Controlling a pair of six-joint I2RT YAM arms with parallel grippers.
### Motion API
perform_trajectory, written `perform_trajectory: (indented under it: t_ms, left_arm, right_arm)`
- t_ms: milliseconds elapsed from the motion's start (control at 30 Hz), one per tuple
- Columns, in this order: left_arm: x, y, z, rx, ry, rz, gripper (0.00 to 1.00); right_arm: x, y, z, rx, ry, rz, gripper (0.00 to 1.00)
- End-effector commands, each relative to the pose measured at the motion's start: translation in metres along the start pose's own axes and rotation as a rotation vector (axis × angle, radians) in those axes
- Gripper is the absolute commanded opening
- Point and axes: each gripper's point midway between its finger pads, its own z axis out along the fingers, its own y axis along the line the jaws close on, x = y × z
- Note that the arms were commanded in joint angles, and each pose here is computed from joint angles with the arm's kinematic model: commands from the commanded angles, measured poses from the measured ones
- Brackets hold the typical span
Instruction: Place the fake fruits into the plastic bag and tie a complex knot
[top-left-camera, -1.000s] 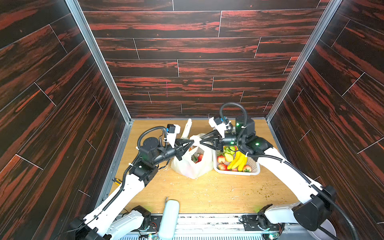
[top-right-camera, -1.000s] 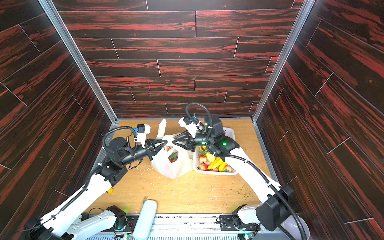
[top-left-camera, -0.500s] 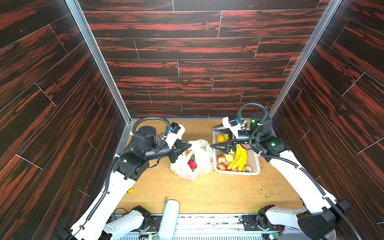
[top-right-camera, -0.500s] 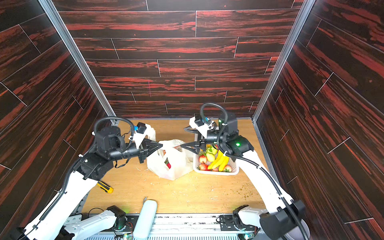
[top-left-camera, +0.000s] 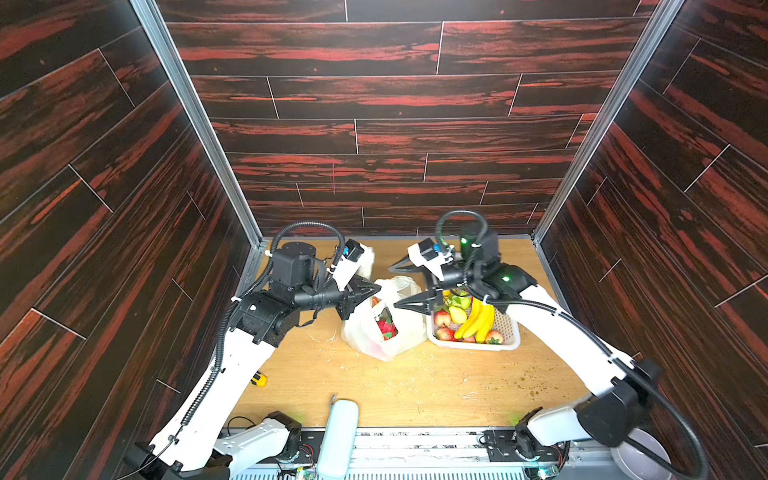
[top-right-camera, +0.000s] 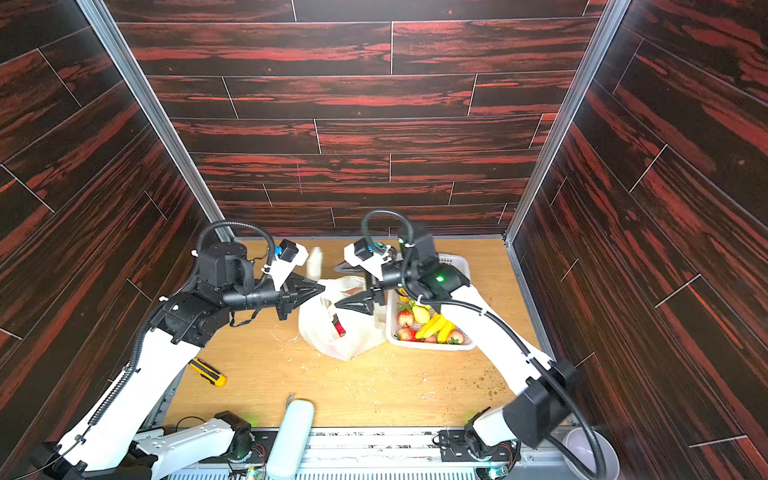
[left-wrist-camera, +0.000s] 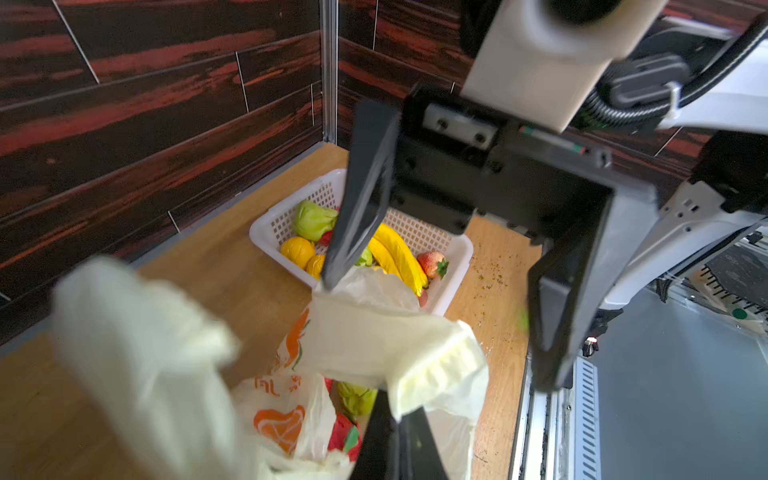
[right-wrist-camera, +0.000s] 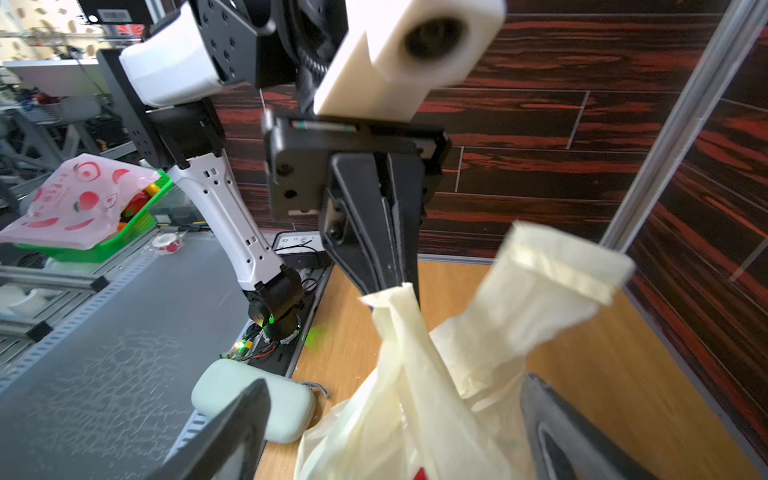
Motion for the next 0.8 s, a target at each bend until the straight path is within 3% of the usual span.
perform_trajectory:
  t_ms: [0, 133, 367, 767]
  left_arm:
    - [-0.016, -0.009, -0.010, 0.026, -0.037, 0.044, 0.00]
    - [-0.020, -0.008, -0.014, 0.021, -0.053, 0.036, 0.00]
    - [-0.034, -0.002, -0.019, 0.008, -0.113, 0.037, 0.00]
    - [-0.040, 0.008, -0.018, -0.005, -0.154, -0.011, 0.00]
  right_arm:
    - [0.001, 0.003, 0.012, -0.068, -0.007, -0.024, 0.92]
    - [0.006, 0.003, 0.019, -0.096, 0.006, 0.008, 0.78]
    - [0.028, 0.003, 0.023, -0.102, 0.030, 0.083, 0.44]
    - [0.064, -0.008, 0.025, 0.027, -0.009, 0.146, 0.30]
